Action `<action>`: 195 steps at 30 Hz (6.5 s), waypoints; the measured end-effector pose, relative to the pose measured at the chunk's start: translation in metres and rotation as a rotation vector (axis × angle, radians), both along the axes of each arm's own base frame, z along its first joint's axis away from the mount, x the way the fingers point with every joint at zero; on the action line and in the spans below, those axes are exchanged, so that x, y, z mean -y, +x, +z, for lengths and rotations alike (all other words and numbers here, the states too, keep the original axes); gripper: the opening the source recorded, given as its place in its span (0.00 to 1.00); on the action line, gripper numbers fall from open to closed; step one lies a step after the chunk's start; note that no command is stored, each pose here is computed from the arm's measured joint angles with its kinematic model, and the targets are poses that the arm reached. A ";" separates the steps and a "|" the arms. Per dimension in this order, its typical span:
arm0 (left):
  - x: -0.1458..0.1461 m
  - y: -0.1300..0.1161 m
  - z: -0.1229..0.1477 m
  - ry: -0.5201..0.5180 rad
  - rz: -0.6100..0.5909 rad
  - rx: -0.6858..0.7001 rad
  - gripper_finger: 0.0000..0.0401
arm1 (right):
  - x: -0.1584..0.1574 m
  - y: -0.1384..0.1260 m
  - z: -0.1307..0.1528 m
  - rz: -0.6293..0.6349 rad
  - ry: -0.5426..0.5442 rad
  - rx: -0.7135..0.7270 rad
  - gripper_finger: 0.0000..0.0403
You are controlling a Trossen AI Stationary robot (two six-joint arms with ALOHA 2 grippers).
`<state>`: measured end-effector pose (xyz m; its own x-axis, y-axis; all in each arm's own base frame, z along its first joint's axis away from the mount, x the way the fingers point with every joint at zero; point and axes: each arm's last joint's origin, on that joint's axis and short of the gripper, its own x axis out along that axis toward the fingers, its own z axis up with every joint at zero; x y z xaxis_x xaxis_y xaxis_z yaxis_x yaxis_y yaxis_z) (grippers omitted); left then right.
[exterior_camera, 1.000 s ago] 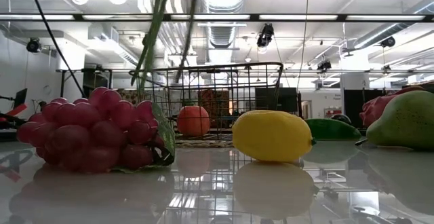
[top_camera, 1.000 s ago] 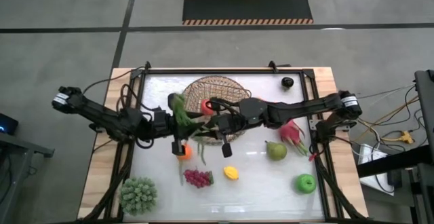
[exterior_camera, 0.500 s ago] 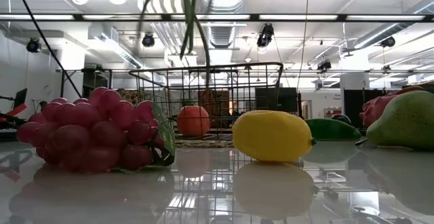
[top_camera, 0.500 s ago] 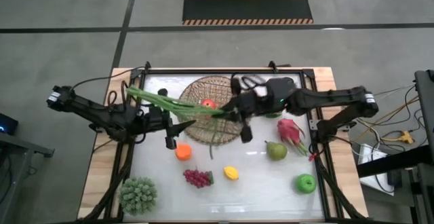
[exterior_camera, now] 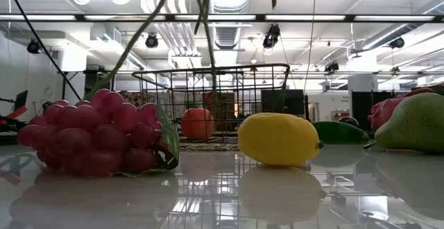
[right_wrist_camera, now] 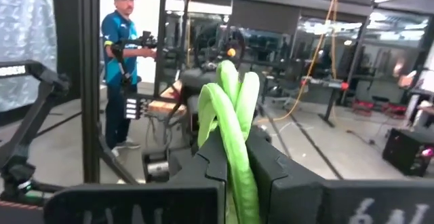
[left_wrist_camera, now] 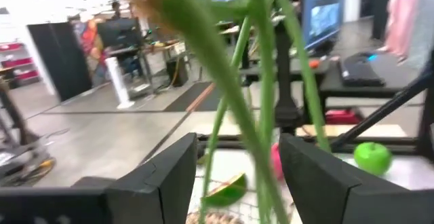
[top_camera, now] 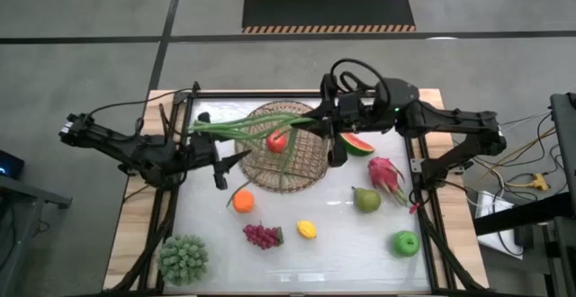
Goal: Build produce basket
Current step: Put the string beans into the wire basket
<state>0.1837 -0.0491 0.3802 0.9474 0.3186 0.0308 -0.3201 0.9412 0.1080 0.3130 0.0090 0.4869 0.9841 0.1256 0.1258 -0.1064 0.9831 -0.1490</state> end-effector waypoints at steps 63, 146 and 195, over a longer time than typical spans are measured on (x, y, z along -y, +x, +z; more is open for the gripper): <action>-0.021 -0.041 -0.028 0.001 0.264 -0.056 0.53 | 0.121 0.005 0.033 -0.236 0.065 -0.273 0.03; -0.031 0.015 -0.129 0.308 0.229 -0.933 0.53 | 0.117 0.062 -0.171 0.027 0.394 -1.307 0.65; -0.039 0.018 -0.097 0.277 0.244 -0.954 0.04 | 0.025 -0.049 -0.197 0.121 0.245 -0.823 0.11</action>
